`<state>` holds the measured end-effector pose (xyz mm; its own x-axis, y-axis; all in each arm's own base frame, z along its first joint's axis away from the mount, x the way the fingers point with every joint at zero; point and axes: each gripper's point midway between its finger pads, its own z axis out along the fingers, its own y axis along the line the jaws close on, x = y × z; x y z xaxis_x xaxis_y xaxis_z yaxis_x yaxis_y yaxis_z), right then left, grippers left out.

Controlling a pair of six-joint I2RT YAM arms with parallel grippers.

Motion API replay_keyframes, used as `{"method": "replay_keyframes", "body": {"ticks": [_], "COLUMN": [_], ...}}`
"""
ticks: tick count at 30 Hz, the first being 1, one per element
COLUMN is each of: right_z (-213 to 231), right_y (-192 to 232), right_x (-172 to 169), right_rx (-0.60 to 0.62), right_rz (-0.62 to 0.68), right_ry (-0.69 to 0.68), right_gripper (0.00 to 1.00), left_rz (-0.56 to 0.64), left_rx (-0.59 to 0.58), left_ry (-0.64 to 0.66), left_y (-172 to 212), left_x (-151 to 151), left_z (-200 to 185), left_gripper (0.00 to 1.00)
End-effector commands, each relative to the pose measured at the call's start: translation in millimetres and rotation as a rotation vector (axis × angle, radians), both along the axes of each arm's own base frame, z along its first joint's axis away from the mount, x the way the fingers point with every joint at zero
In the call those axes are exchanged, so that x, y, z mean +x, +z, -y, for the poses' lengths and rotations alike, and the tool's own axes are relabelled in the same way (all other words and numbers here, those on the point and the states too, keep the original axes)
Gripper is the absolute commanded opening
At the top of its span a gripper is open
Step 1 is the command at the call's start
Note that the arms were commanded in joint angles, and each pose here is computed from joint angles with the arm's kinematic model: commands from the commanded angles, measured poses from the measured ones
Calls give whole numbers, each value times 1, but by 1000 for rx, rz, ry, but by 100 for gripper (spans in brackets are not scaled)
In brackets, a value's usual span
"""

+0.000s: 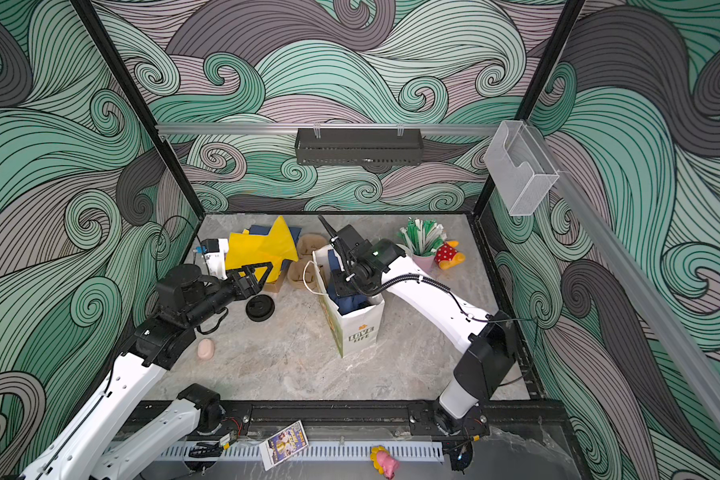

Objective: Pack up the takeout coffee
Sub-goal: 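Lower the blue napkin into the white bag with the right gripper while the left withdraws, then open the right gripper to release the napkin into the bag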

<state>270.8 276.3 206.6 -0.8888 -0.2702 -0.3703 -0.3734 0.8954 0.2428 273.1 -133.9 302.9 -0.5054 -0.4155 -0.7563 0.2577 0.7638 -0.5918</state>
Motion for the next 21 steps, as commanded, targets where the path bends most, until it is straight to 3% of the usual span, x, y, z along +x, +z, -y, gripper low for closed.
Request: {"method": "replay_keyframes", "body": {"ticks": [1,6,12,17,21], "right_z": [9,14,23,40,92], "right_y": [15,51,99,138,174], "right_x": [0,-6,-12,-16,-19], "right_rx": [-11,35,112,127,76], "right_rz": [33,116,232,338,495], "right_ry": [-21,-4,8,1,-106], "right_gripper": [27,47,61,63,64], "left_rz": [26,27,4,-1,-13], "left_rx": [20,27,37,42,91], "left_ry": [30,50,127,213,374], "left_y": [10,10,10,12,4], "left_x": [-1,1,7,11,11], "left_z": [-7,-10,-21,-35,-65], "left_gripper": [79,80,80,80,81]}}
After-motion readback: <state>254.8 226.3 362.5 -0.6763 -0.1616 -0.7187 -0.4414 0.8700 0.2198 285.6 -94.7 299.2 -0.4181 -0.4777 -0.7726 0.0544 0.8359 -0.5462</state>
